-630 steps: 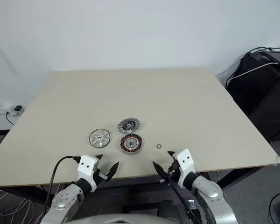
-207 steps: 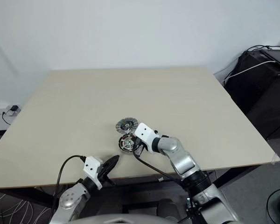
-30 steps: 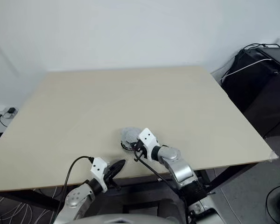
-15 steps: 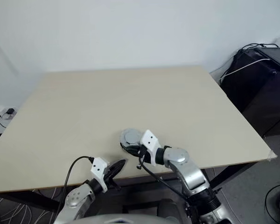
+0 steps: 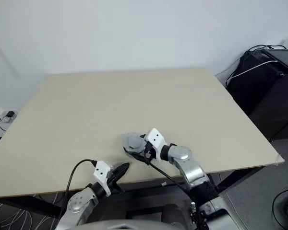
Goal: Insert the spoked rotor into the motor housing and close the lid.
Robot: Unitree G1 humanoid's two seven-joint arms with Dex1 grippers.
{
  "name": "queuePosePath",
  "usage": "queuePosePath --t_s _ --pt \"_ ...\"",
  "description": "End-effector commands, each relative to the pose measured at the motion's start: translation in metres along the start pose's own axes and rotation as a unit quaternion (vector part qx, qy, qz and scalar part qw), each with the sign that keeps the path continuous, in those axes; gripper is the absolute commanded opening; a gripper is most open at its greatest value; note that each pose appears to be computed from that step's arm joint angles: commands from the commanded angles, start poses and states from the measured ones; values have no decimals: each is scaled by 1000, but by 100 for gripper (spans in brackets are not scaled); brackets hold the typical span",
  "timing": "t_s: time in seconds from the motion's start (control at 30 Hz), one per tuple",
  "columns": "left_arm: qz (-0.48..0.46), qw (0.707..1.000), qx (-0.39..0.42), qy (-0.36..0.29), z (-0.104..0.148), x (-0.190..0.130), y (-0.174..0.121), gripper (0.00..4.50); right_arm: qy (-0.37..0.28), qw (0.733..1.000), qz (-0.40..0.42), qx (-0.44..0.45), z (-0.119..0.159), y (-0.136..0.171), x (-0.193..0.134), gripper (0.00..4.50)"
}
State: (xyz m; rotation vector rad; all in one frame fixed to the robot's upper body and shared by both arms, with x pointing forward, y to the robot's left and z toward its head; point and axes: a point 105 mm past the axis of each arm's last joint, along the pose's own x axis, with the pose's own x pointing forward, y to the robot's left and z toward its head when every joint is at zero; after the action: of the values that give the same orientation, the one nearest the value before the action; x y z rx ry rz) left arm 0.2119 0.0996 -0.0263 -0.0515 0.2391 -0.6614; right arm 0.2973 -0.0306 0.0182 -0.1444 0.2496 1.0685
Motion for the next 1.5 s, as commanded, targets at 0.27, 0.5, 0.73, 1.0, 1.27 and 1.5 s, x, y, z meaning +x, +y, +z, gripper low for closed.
queuePosePath --t_s 0.27,0.5,0.73,1.0,1.27,1.5 --pt "8 1000 11 -26 12 -2 5 0 -26 999 -35 -11 12 -25 16 446" --pt "12 1000 10 -27 12 -3 5 0 1 1000 -27 -10 1 -28 19 446" --pt "16 999 9 -26 12 -4 4 0 7 1000 -8 -10 0 -24 24 446" --pt "17 1000 7 -24 11 -4 3 0 0 1000 -1 -3 1 -21 25 354" --pt "13 1000 5 -23 12 -4 1 0 20 1000 7 14 -8 -18 17 329" --pt "8 1000 5 -23 13 -2 0 0 39 999 8 17 -13 -14 19 329"
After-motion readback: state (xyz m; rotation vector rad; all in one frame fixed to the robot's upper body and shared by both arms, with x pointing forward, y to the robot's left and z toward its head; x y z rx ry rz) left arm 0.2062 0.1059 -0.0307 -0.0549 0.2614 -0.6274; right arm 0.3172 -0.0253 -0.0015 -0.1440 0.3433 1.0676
